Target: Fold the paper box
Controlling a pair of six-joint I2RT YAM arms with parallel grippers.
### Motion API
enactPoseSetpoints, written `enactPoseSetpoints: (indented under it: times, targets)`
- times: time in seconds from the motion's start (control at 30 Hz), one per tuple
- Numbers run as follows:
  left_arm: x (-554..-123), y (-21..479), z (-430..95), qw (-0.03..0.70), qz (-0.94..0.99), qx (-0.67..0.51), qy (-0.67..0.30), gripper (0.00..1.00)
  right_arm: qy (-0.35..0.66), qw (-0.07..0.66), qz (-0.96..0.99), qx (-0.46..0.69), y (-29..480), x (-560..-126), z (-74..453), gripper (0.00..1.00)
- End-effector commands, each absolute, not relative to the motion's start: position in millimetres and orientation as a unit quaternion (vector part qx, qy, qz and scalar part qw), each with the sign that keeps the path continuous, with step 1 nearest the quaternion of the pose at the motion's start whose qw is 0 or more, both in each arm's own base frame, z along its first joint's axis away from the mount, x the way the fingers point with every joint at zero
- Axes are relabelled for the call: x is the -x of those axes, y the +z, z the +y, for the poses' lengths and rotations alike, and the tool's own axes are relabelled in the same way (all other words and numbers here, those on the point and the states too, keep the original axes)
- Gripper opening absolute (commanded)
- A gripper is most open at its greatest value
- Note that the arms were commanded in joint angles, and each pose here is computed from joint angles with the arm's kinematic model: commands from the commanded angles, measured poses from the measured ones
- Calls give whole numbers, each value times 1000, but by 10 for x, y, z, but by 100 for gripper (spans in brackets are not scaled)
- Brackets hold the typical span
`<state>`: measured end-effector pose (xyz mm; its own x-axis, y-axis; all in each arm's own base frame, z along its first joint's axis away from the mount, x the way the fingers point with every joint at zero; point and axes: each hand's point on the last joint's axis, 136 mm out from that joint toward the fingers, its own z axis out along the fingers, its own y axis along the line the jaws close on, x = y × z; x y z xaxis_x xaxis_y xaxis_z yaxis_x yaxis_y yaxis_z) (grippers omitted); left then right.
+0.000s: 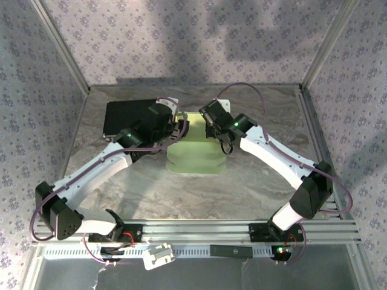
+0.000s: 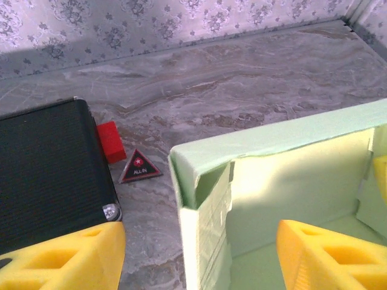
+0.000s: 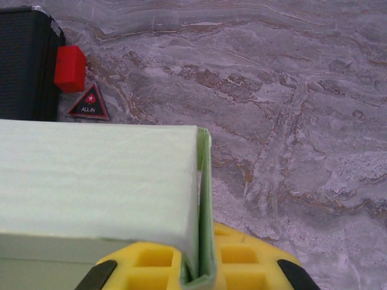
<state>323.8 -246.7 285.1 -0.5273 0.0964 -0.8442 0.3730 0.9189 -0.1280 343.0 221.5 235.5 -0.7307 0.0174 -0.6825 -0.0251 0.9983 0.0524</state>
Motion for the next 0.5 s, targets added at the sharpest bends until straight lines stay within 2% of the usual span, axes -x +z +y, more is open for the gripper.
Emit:
enactPoseSetpoints:
  times: [0.0,0.17,0.33,0.47]
  targets:
    - [-3051,2843,-2418,444,863,-164,-177,64,39,371,928,-10,2479,-3438,2203,0]
    - [-2965,2670,-2338,419,865,-172,-217,56,44,372,927,-9,2495,-3441,2211,0]
    - [-3043,2429,-2381,400,876,-182,-199,53,47,372,927,-6,2504,-3441,2249,0]
    - [-3167,2347,-2416,400,879,-186,-182,45,48,372,927,-3,2504,-3436,2260,0]
